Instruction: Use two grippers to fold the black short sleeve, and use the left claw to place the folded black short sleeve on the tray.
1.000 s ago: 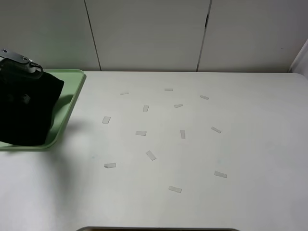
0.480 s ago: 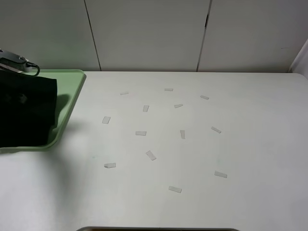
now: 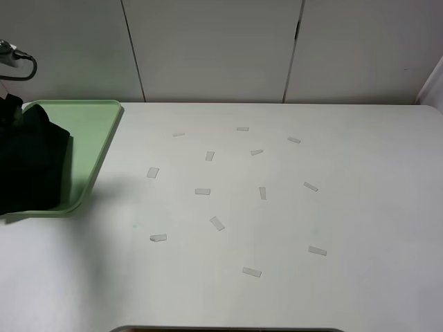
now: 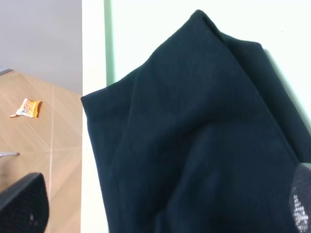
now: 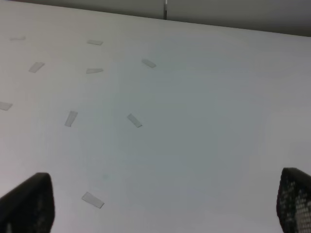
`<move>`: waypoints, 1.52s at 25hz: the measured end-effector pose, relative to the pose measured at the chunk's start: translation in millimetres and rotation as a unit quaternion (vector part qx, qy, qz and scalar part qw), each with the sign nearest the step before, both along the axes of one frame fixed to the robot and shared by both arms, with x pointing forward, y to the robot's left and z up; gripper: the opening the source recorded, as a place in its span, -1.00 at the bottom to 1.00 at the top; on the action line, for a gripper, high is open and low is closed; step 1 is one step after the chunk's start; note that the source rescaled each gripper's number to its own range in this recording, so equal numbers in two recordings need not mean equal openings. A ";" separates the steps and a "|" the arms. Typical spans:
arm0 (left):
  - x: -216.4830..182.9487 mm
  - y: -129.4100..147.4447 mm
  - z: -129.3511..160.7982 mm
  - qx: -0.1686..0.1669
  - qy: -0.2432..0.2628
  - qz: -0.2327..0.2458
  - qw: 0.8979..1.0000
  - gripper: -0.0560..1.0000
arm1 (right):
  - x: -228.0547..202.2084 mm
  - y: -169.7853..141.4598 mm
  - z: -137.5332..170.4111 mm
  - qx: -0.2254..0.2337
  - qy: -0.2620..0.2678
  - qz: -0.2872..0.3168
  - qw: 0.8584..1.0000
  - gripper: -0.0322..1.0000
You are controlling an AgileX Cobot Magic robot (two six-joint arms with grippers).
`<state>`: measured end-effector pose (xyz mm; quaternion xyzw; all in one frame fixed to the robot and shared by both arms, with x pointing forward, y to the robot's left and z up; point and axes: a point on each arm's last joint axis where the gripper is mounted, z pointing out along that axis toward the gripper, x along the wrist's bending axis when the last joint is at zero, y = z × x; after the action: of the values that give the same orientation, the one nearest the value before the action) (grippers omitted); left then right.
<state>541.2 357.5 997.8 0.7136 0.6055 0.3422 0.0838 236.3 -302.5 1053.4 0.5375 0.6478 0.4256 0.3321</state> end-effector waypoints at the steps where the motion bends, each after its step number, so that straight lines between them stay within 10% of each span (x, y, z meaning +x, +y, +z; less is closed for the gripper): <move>1: -1.1 -0.1 -1.6 -0.003 0.002 0.004 1.000 1.00 | 0.0 0.0 0.0 0.000 0.000 0.000 1.000 1.00; 8: -4.7 -14.7 -1.3 -0.036 -0.005 0.012 0.999 1.00 | 0.0 0.0 0.0 0.000 0.000 0.000 1.000 1.00; 15: -45.0 -32.2 66.0 -0.083 -0.101 0.030 0.991 1.00 | 0.0 0.0 0.0 0.000 0.000 0.000 1.000 1.00; 29: -236.5 -25.8 140.8 -0.070 -0.137 0.103 0.983 1.00 | 0.0 0.0 0.0 0.000 0.000 0.000 1.000 1.00; 38: -322.5 -42.4 132.0 -0.135 -0.192 0.040 0.971 1.00 | 0.0 0.0 0.0 0.000 0.000 0.000 1.000 1.00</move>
<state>218.8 315.1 1129.8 0.5914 0.6470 0.3913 0.2803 236.3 -302.5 1053.4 0.5375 0.6478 0.4256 0.3321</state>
